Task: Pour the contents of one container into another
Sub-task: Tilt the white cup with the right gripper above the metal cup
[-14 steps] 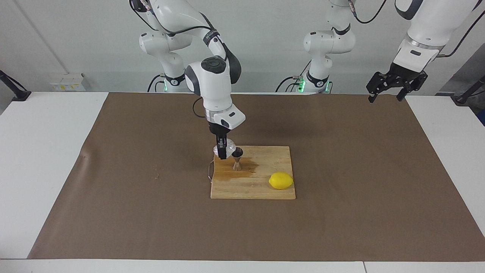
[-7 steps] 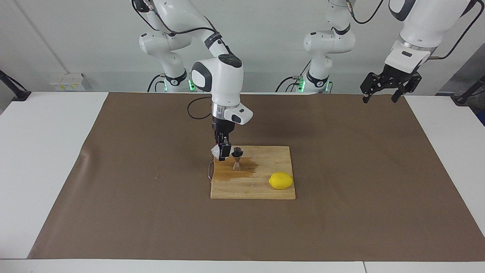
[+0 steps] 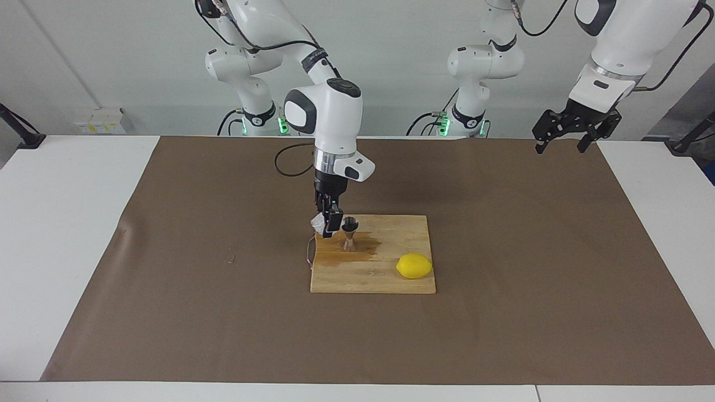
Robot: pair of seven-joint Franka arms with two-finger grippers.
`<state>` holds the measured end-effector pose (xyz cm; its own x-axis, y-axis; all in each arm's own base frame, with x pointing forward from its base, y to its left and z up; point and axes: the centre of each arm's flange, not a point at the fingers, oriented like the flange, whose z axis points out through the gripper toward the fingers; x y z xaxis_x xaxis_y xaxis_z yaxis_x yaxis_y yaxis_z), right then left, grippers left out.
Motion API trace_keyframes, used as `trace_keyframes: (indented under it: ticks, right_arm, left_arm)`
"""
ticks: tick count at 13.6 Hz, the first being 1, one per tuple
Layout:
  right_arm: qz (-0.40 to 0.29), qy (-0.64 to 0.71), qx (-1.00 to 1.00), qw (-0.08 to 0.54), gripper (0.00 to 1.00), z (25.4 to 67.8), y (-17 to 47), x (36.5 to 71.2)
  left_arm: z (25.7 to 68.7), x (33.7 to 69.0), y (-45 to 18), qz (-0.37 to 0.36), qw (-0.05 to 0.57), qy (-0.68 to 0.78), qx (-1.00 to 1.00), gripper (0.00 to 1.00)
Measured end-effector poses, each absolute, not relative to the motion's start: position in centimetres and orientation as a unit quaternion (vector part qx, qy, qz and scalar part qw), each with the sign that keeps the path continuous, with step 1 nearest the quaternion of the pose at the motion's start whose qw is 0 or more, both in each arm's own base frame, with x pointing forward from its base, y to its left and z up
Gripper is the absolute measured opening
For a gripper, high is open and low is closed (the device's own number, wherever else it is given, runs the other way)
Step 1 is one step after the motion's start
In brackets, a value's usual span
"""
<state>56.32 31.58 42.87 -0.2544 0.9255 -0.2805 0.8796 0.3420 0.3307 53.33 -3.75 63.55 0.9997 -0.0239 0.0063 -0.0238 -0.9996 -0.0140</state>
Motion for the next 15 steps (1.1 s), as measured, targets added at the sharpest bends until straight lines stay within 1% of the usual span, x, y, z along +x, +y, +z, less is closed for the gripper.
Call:
trace_keyframes:
  ticks: [11,15]
  right_arm:
    - [0.040,0.797,0.554,0.237,0.51,40.8,32.6,56.2]
    - [0.039,0.797,0.554,0.239,0.51,40.6,32.6,56.2]
  left_arm:
    - [63.6,53.3,-3.2,-0.003,0.007,0.006,-1.000,1.00]
    - [63.6,53.3,-3.1,-0.002,0.007,0.006,-1.000,1.00]
